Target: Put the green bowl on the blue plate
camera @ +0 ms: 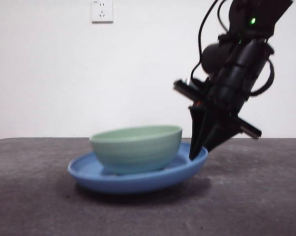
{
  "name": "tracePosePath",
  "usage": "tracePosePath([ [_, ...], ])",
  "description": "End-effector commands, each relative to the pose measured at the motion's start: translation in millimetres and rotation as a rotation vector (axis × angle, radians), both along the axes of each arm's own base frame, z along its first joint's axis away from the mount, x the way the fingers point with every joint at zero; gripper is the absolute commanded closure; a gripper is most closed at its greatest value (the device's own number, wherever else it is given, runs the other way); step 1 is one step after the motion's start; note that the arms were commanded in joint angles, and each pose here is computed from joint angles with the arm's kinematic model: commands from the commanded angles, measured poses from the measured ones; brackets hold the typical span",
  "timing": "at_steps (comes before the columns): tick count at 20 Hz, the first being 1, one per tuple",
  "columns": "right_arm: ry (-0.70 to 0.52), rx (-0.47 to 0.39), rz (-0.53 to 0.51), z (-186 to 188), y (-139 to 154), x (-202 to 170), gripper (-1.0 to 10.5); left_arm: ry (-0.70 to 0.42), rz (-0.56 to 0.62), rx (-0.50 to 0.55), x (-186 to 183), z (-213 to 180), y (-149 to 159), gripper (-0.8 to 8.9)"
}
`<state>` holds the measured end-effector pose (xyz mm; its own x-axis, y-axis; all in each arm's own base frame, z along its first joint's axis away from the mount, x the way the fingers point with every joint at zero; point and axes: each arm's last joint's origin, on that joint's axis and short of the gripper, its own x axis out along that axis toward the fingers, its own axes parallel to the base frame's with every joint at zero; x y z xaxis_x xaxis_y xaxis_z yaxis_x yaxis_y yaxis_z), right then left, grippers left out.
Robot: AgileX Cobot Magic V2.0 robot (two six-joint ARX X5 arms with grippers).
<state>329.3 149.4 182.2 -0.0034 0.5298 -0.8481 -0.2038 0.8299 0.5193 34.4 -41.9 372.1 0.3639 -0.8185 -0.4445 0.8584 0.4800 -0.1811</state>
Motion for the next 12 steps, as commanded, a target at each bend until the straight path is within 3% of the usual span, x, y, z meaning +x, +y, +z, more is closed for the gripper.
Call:
tracePosePath([
  [1, 0.009, 0.011, 0.004, -7, 6, 6, 9.3, -0.024, -0.006, -0.009, 0, 3, 0, 2.83],
  [8, 0.013, -0.004, 0.012, -17, 7, 9, 9.2, -0.02, -0.005, -0.009, -1, 3, 0, 2.83],
  [12, -0.004, -0.025, 0.015, -17, 7, 9, 7.2, -0.02, -0.005, -0.009, -1, 3, 0, 2.83],
])
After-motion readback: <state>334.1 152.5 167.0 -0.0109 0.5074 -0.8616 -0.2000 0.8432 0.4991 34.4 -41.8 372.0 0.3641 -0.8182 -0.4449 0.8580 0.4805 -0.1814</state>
